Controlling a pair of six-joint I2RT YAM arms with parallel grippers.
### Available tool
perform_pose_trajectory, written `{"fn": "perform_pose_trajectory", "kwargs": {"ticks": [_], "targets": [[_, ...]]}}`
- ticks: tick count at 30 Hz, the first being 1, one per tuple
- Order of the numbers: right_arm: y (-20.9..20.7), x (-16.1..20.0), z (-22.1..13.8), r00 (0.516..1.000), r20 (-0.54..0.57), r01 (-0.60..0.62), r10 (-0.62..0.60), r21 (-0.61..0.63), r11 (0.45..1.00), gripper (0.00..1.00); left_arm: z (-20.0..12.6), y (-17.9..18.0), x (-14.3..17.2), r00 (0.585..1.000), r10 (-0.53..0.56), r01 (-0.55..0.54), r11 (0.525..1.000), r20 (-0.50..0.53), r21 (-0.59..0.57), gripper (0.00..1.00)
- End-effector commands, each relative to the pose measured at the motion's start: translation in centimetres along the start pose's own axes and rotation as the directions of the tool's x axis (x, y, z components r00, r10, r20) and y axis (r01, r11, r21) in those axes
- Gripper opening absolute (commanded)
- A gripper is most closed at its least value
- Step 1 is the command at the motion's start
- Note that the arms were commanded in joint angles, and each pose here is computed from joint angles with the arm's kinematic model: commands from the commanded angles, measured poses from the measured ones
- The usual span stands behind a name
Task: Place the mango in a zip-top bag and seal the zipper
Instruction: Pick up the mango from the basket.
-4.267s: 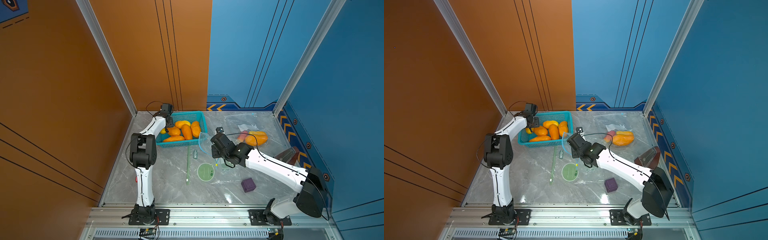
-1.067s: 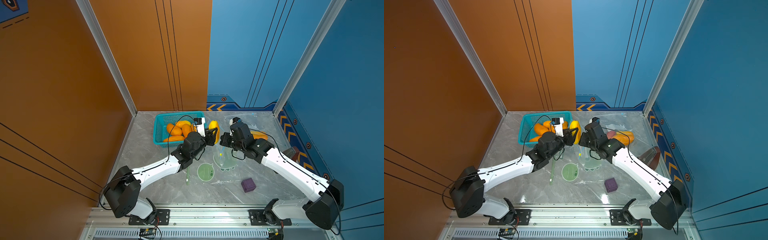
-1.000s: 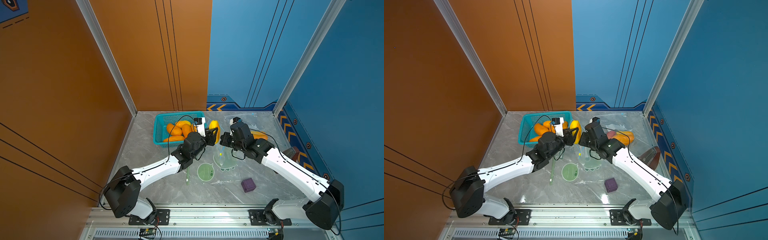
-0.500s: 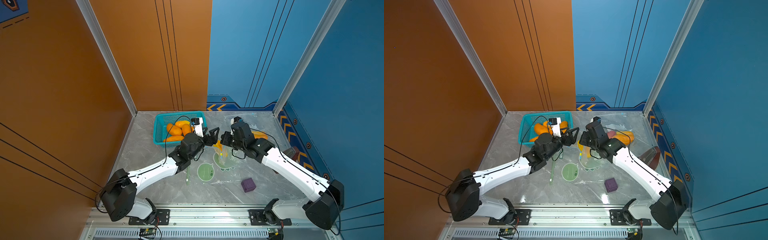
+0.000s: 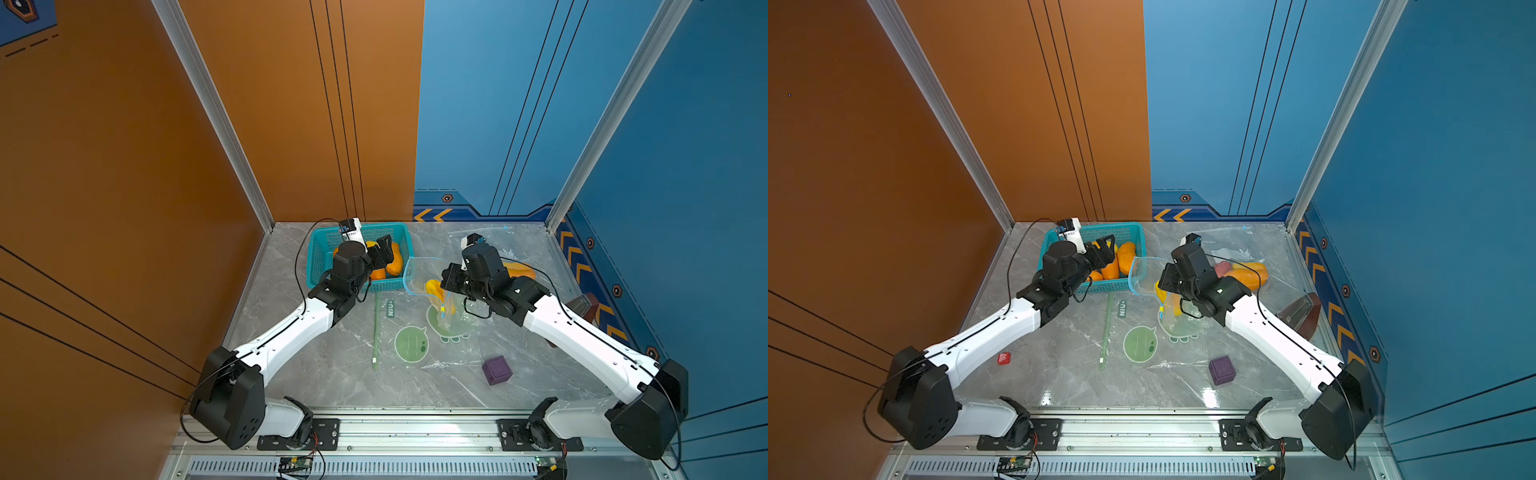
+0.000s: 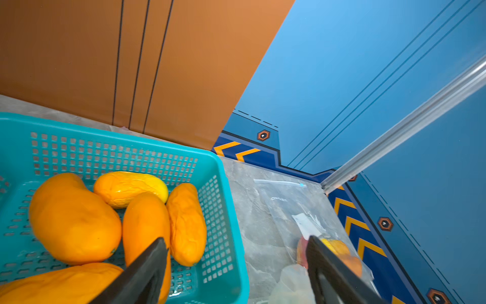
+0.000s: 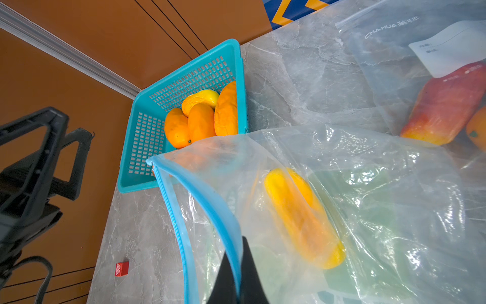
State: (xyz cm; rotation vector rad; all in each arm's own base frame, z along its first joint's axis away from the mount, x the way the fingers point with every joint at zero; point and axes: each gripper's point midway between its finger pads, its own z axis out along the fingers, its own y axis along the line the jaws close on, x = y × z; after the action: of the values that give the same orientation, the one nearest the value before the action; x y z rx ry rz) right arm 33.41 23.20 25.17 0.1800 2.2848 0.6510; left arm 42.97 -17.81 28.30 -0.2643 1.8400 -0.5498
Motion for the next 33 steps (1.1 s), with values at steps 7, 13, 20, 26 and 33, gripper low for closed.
{"fn": "perform_pose_trajectory", "kwargs": {"ticks": [7,13,20,26,33], "targets": [[0.2,-0.3,-0.8,1.0,0.004,0.02,-0.02,0.007,1.0,0.0,3.9,8.1,2.5,0.966,0.033,-0.106,0.956,-0.257,-0.273,0.81],[0.1,-0.2,-0.8,1.0,0.003,0.023,-0.023,0.013,1.0,0.0,6.3,10.5,4.0,0.934,0.033,-0.143,0.947,-0.357,-0.287,0.82],[0.3,0.1,-0.5,1.0,-0.008,0.028,-0.027,0.014,1.0,0.0,10.5,10.2,6.1,0.908,0.03,-0.141,0.961,-0.418,-0.238,0.82],[0.5,0.2,-0.6,0.999,-0.011,0.031,-0.031,0.011,0.999,0.0,13.0,10.2,8.7,0.874,0.042,-0.172,0.959,-0.485,-0.227,0.8],[0.5,0.5,-0.6,0.999,-0.013,0.038,-0.037,0.017,0.999,0.0,14.3,11.0,10.4,0.847,0.069,-0.232,0.94,-0.527,-0.251,0.82]]}}
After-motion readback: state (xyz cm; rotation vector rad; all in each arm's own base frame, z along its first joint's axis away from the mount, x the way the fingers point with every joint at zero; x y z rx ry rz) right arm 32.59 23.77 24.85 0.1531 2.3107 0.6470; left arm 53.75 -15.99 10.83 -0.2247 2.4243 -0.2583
